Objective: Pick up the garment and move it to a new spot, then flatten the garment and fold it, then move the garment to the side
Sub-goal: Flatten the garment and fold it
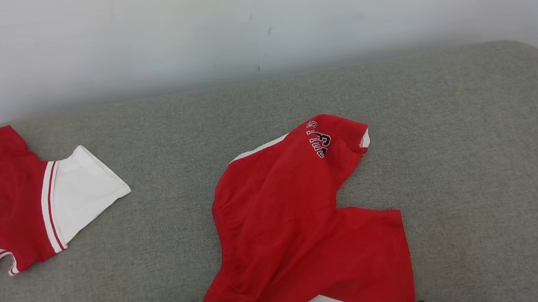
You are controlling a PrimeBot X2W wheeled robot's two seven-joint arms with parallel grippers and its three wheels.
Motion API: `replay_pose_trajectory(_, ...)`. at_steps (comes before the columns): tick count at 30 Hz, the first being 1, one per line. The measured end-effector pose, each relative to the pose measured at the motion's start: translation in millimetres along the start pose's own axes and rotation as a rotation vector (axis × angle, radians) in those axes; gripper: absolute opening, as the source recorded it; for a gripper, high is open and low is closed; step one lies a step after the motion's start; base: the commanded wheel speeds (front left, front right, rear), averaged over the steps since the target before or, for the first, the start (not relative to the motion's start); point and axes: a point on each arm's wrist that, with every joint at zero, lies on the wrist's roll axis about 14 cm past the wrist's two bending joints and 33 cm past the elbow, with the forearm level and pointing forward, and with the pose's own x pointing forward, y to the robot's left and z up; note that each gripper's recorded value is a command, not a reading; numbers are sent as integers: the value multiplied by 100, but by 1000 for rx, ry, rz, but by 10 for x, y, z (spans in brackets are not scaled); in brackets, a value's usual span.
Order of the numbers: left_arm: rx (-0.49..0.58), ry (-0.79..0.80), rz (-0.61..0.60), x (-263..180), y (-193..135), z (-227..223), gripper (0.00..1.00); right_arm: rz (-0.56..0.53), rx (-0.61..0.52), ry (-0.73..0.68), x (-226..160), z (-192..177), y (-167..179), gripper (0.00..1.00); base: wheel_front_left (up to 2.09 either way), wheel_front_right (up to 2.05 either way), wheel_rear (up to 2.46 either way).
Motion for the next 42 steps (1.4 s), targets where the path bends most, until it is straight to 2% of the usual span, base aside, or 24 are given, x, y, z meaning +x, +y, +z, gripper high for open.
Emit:
replay_pose_trajectory(1, -12, 9, -6, 0, -26, -28, 87, 4, -1, 9, -2, -27, 15, 100, 0, 0, 0)
replay_pose_trajectory(2, -18, 19, -12, -5, -51, -61, 87, 9, -3, 19, -6, -59, 29, 100, 0, 0, 0)
replay_pose_trajectory(4, -27, 22, -21, 0, -91, -70, 42, 20, -7, 43, -6, -126, 59, 100, 0, 0, 0)
replay_pose_trajectory(5, -37, 21, -25, 5, -116, -66, 0, 23, -5, 51, -5, -153, 71, 90, 0, 0, 0)
replay_pose_trajectory(6, -43, 18, -28, 7, -137, -60, 0, 25, -4, 53, 2, -158, 78, 16, 0, 0, 0)
replay_pose_trajectory(7, -47, 17, -29, 6, -144, -56, 0, 26, -4, 52, 12, -152, 85, 0, 0, 0, 0)
replay_pose_trajectory(12, -85, -35, 9, -41, -66, 70, 0, 25, 2, -18, 40, 63, 85, 0, 0, 0, 0)
replay_pose_trajectory(16, -113, -105, 46, -136, -55, 218, 0, -5, 13, -79, -54, 227, -47, 0, 0, 0, 0)
replay_pose_trajectory(20, -113, -169, 50, -198, -88, 382, 0, 6, -9, -138, -93, 427, -83, 0, 0, 0, 0)
replay_pose_trajectory(25, -79, -270, 51, -133, 11, 747, 0, 45, -47, -253, 48, 902, -79, 0, 0, 0, 0)
replay_pose_trajectory(26, -79, -270, 51, -133, 11, 747, 0, 45, -47, -253, 48, 902, -79, 0, 0, 0, 0)
replay_pose_trajectory(31, 28, -393, 29, 106, 273, 1433, 0, 80, -81, -370, 359, 1582, -110, 0, 0, 0, 0)
replay_pose_trajectory(35, 85, -496, 26, 346, 548, 2178, 0, 103, -94, -465, 682, 2257, -145, 0, 0, 0, 0)
replay_pose_trajectory(38, 89, -556, 9, 539, 709, 2730, 0, 120, -93, -537, 941, 2845, -153, 0, 0, 0, 0)
replay_pose_trajectory(42, 31, -619, 6, 792, 1008, 3378, 0, 136, -85, -608, 1265, 3609, -168, 0, 0, 0, 0)
